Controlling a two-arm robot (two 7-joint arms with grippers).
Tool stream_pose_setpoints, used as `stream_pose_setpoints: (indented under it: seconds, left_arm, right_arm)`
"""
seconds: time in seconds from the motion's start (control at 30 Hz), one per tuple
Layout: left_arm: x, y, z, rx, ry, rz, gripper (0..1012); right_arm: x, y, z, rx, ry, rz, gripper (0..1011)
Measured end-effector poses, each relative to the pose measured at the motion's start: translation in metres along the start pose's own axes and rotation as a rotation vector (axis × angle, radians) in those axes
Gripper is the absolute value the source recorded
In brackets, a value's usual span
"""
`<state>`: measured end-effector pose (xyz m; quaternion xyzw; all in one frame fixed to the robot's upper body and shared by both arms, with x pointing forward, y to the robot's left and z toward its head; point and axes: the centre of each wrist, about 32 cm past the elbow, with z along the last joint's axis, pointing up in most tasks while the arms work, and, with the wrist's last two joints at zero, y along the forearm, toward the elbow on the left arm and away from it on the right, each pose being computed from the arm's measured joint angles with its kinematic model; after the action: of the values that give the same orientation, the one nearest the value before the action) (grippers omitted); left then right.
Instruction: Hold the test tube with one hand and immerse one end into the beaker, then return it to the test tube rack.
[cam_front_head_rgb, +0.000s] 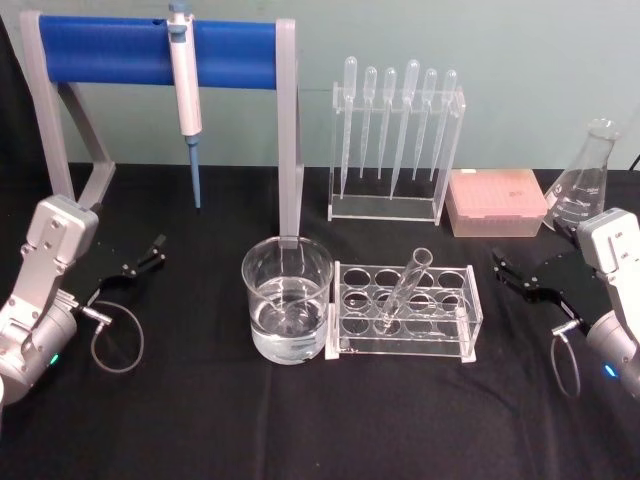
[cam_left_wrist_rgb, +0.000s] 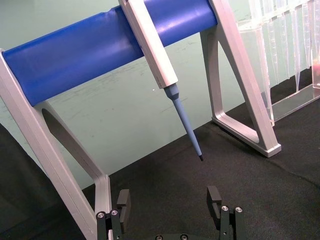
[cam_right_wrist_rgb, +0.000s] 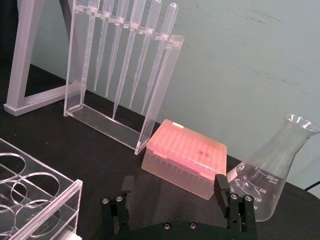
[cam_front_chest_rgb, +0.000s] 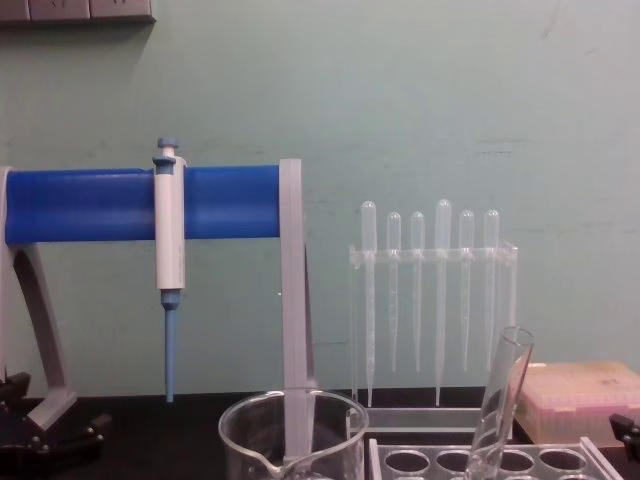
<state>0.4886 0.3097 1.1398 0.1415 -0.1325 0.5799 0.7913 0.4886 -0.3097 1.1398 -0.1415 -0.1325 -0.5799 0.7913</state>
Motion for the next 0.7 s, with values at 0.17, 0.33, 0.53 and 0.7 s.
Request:
stream_pose_setpoints:
  seconds: [0.17, 0.33, 0.53, 0.7]
  left_arm:
    - [0.0000, 0.0000, 0.0000, 0.000, 0.000, 0.000, 1000]
    - [0.0000, 0.0000, 0.0000, 0.000, 0.000, 0.000, 1000]
    - [0.0000, 0.0000, 0.0000, 0.000, 0.000, 0.000, 1000]
    - [0.0000, 0.0000, 0.0000, 0.000, 0.000, 0.000, 1000]
  right_arm:
    - [0.0000, 0.0000, 0.0000, 0.000, 0.000, 0.000, 1002]
    - [0.0000, 0.0000, 0.0000, 0.000, 0.000, 0.000, 1002]
    - [0.0000, 0.0000, 0.0000, 0.000, 0.000, 0.000, 1003]
    - [0.0000, 0.0000, 0.0000, 0.000, 0.000, 0.000, 1002]
